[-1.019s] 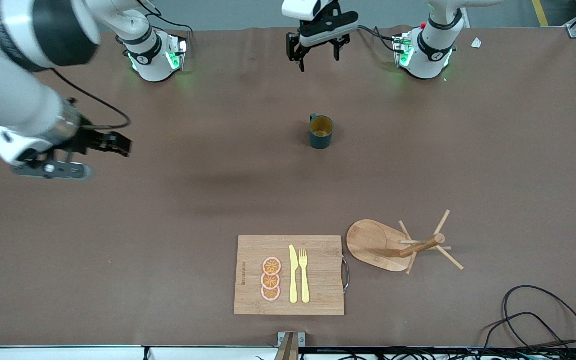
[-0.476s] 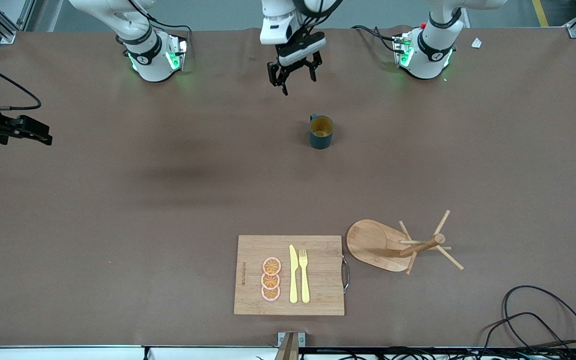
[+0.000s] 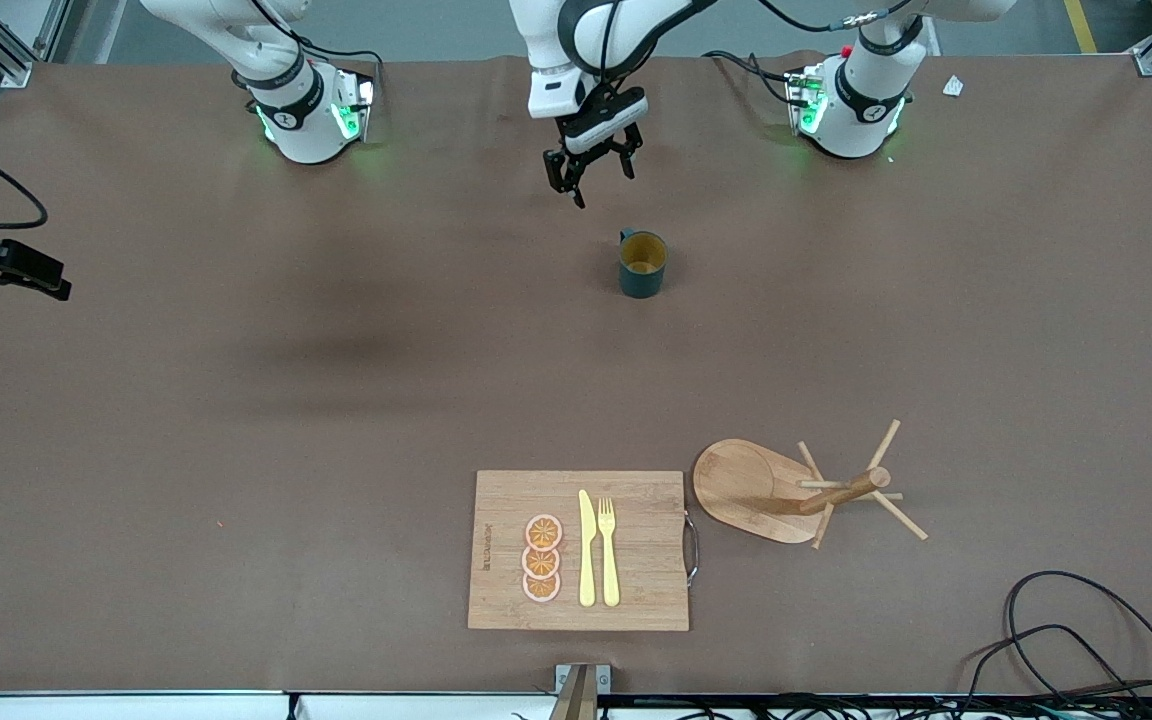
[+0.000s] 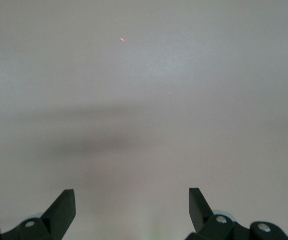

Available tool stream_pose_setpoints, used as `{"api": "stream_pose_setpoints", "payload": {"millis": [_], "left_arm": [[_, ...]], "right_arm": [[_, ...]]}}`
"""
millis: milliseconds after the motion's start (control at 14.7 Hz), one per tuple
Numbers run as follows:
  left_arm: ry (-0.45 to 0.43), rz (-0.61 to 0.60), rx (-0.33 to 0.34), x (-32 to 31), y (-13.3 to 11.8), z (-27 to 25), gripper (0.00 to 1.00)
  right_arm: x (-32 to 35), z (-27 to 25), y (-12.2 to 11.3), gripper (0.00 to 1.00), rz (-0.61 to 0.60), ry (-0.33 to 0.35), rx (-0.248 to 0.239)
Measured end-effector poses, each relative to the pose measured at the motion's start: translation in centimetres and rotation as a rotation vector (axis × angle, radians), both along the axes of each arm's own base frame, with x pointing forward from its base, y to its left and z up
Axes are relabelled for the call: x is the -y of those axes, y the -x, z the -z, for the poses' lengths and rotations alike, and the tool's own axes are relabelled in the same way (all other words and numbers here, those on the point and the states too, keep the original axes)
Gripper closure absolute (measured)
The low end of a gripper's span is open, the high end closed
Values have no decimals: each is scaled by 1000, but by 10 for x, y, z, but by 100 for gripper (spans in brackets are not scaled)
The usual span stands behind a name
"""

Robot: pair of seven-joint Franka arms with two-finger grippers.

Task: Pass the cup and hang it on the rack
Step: 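Withdraw the right gripper while the left gripper lowers over the mug, then grasp the teal mug handle with the left gripper and lift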

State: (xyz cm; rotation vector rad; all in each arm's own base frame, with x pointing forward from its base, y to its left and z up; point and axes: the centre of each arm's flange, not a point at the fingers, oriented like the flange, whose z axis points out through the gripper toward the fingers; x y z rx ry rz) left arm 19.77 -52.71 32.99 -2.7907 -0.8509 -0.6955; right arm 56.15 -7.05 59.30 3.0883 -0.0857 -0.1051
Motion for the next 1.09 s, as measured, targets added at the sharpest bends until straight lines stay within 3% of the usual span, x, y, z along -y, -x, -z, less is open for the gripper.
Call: {"api": "stream_pose_setpoints", "payload": {"millis": [204, 543, 747, 1087], "left_arm": [[-12, -28, 97, -5, 22, 29, 0], [-158, 6, 224, -13, 38, 93, 1], [-240, 38, 269, -17, 49, 125, 3], [-282, 71, 303, -19, 54, 143, 4]], "right_arm": [[11, -2, 0, 0, 4, 1, 17], [-12, -8, -8, 0, -33, -42, 76], [-24, -10, -10, 0, -39, -99, 96], [-24, -10, -10, 0, -45, -104, 98]]}}
